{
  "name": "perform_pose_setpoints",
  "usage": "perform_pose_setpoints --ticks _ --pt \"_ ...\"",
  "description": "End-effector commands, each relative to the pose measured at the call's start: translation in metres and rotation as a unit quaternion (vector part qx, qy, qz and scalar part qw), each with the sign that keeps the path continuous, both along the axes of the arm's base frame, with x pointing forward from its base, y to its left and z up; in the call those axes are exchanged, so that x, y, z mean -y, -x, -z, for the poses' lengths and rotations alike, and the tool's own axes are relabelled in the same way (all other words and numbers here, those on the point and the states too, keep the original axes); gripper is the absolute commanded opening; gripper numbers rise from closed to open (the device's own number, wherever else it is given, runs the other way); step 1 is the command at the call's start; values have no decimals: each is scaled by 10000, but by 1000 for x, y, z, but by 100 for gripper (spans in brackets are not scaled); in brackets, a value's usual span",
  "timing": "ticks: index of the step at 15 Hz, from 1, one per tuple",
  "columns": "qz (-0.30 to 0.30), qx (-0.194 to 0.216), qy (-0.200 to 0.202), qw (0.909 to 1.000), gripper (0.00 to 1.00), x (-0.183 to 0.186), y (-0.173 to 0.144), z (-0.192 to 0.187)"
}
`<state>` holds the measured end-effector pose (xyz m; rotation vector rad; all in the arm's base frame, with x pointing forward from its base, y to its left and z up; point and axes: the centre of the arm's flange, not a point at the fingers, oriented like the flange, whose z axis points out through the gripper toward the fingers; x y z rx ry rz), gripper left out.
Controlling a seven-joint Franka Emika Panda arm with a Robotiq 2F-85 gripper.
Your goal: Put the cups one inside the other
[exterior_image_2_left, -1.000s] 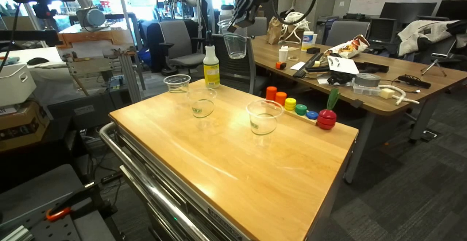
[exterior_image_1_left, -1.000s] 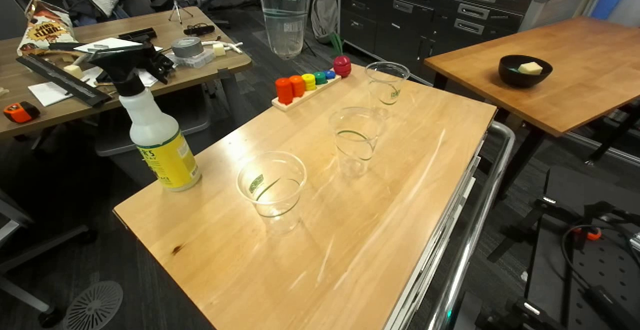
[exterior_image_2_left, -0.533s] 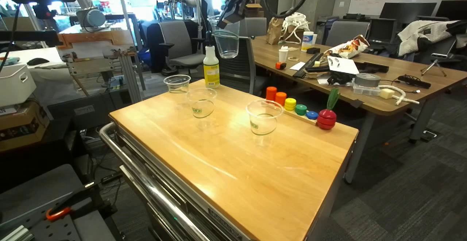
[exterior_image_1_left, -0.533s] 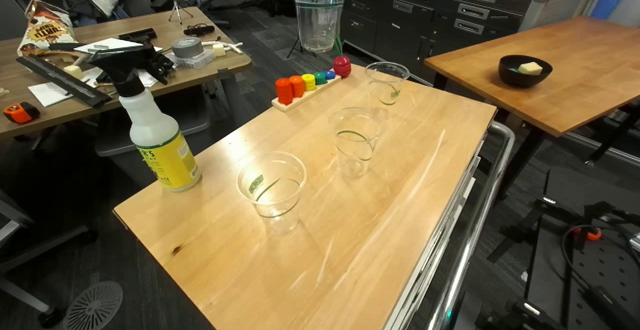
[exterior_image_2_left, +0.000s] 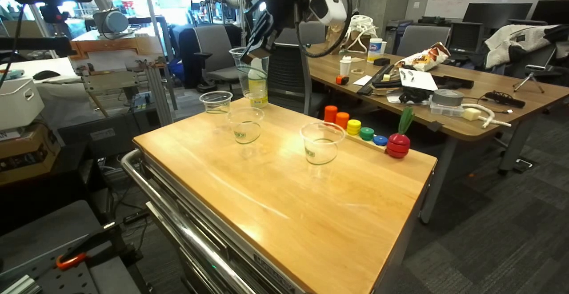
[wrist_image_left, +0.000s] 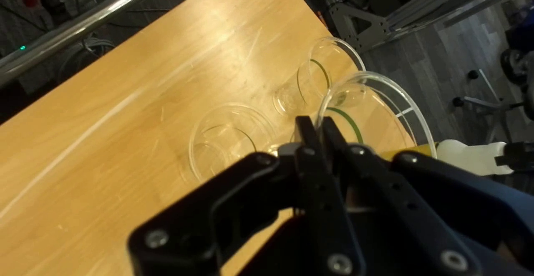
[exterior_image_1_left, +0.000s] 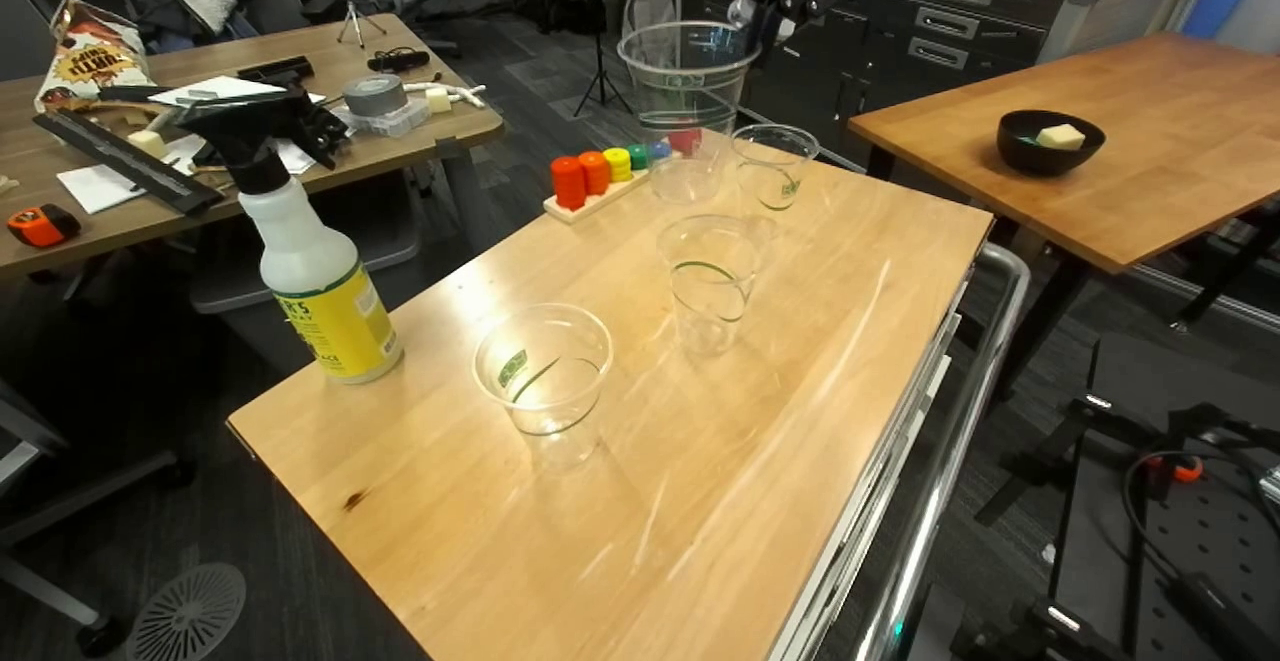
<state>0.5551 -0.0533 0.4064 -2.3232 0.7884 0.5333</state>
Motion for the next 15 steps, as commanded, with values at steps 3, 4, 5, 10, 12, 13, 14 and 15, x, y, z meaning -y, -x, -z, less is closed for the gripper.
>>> perform_pose_setpoints --ticks 3,4,5,10,12,13,14,15 --pt "-253 -131 201 9994 7 -12 27 2" --pt "-300 -171 206 9992 7 -13 29 4" --pt "-334 -215 205 9990 7 -14 31 6" --pt "-449 -433 79 9980 7 -14 37 20" --pt "-493 -412 39 9979 7 -15 37 26" --pt "-532 -387 8 9978 7 -16 35 29" --pt "-558 -348 6 9978 7 -16 34 31" --pt "-582 -323 1 9978 7 -16 34 32"
